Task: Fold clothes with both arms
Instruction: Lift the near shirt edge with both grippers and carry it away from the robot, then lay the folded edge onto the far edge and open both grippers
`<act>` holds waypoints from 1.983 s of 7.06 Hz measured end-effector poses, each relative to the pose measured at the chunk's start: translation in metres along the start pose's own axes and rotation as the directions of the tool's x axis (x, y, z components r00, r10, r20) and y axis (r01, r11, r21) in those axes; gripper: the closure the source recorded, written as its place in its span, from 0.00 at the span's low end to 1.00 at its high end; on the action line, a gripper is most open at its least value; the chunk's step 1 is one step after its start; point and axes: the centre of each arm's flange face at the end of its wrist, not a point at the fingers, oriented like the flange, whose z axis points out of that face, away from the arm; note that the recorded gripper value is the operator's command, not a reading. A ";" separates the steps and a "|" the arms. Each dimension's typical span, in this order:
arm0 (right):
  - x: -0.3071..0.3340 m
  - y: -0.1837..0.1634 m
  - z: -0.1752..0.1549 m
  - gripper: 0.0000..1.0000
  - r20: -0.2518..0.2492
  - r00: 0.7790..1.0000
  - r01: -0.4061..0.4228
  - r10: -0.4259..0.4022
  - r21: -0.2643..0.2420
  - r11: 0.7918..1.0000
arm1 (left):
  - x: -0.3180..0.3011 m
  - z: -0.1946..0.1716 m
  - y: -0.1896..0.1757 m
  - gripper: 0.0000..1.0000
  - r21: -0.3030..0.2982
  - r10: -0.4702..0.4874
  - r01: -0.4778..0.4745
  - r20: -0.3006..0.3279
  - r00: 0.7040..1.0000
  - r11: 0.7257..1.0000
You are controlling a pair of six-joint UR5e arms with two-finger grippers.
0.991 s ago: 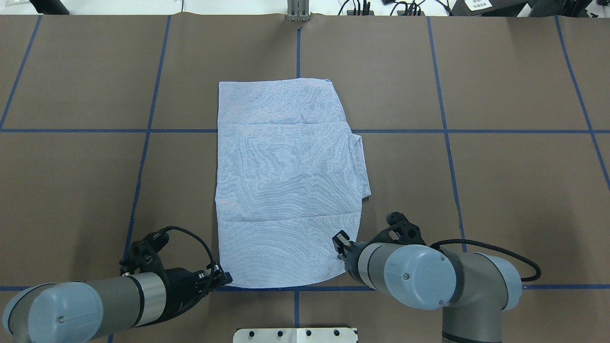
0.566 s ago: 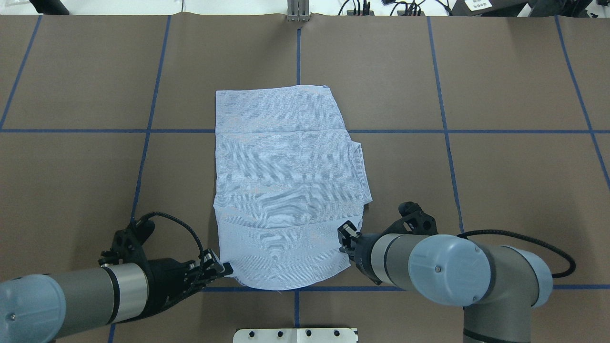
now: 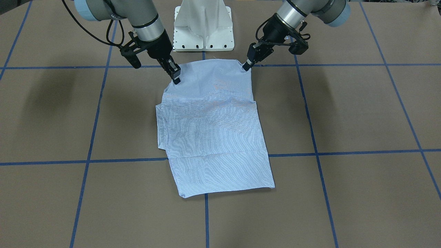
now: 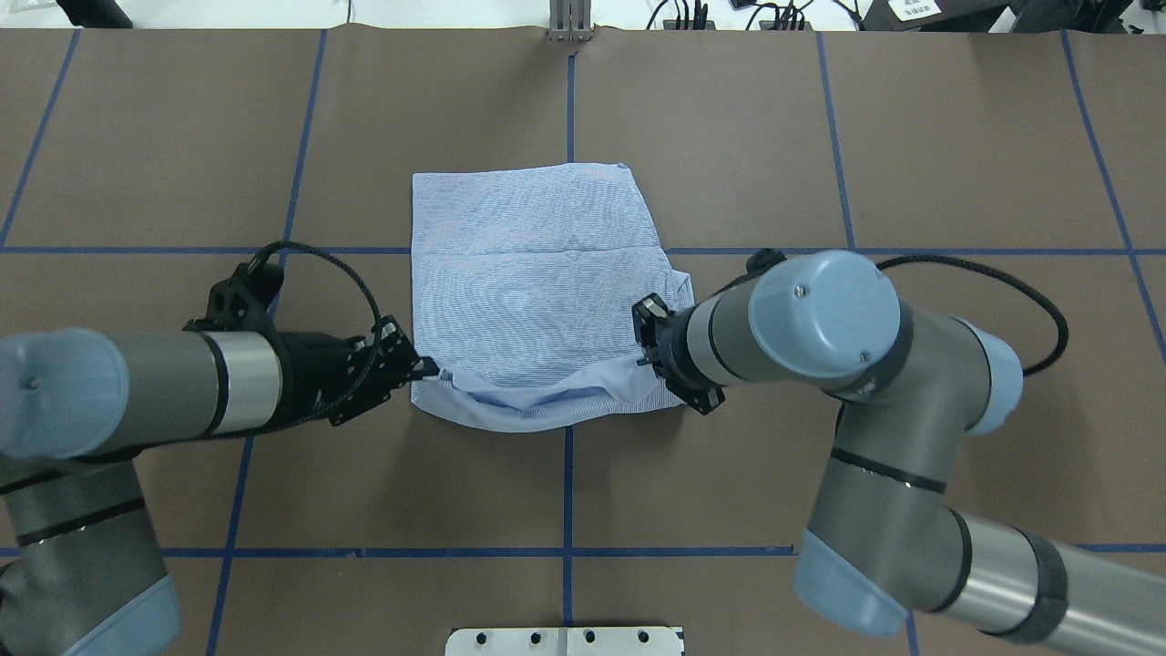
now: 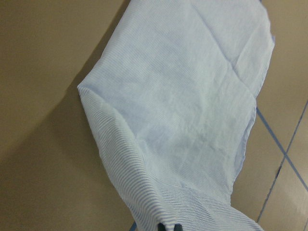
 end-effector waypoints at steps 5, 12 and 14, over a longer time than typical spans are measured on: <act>-0.137 -0.053 0.037 1.00 -0.060 0.998 0.026 -0.025 0.027 0.999 | 0.059 0.044 -0.109 1.00 0.158 0.037 -0.047 0.062 0.997 0.986; -0.227 -0.109 0.053 1.00 -0.132 0.990 0.056 -0.050 0.046 0.997 | 0.126 0.080 -0.196 1.00 0.242 0.056 -0.071 0.068 0.996 0.968; -0.241 -0.117 0.066 1.00 -0.133 0.990 0.061 -0.054 0.052 0.997 | 0.124 0.098 -0.209 1.00 0.244 0.062 -0.076 0.063 0.996 0.967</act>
